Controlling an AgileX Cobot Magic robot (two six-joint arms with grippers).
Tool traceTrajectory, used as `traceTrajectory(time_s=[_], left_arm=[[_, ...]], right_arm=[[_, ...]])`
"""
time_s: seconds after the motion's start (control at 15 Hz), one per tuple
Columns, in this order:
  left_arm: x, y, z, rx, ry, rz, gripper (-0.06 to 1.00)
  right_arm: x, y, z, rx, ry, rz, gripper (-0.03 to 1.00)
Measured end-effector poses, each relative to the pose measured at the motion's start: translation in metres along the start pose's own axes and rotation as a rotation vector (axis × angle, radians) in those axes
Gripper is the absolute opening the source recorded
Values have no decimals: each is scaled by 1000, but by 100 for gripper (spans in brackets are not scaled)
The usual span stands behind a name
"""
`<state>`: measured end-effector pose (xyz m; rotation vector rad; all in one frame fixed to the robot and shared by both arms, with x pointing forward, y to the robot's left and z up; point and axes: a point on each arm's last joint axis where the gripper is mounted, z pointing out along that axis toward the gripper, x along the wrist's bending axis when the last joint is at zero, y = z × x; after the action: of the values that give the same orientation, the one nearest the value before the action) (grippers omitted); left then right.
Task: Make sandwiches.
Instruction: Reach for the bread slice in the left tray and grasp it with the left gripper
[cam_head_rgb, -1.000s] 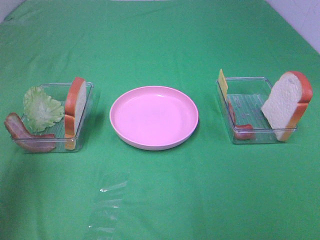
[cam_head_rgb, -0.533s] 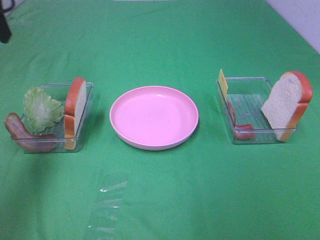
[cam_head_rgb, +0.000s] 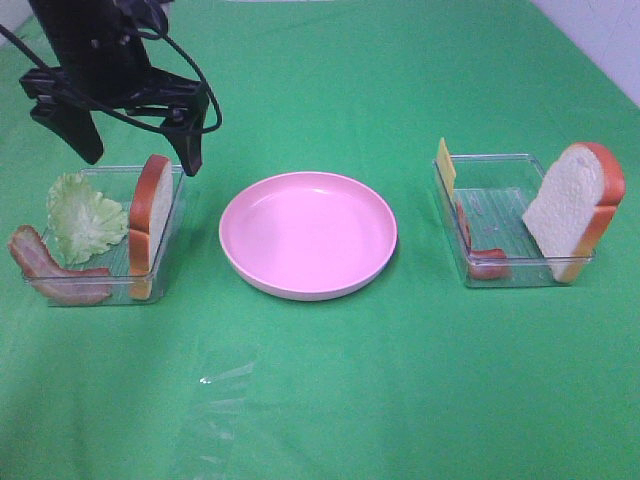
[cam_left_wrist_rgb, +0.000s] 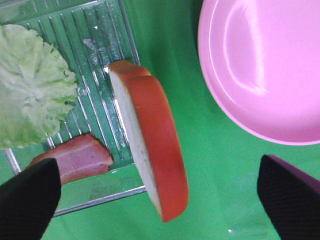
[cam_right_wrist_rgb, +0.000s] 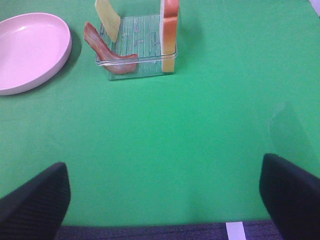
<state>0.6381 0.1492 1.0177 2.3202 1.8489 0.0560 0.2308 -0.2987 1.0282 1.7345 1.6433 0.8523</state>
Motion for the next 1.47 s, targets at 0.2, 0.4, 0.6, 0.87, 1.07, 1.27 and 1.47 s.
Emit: traceTrajectory(time_s=[0.2, 0.4, 0.6, 0.87, 1.07, 1.27, 1.47], left_arm=[[-7, 1, 22, 50, 5, 15, 99], [-2, 2, 36, 78, 53, 33, 99], [1, 2, 45, 97, 78, 46, 99], [2, 2, 46, 100, 86, 74, 99], [2, 2, 46, 100, 86, 77, 96], [4, 3, 46, 98, 100, 83, 65], [4, 3, 46, 98, 103, 80, 53]], right_arm=[[0, 0, 0, 0, 0, 0, 98], [0, 0, 0, 0, 0, 0, 98], [0, 0, 0, 0, 0, 0, 98], [0, 0, 0, 0, 0, 0, 98], [0, 0, 0, 0, 0, 0, 98], [0, 0, 0, 0, 0, 0, 98], [0, 0, 0, 0, 0, 0, 98]])
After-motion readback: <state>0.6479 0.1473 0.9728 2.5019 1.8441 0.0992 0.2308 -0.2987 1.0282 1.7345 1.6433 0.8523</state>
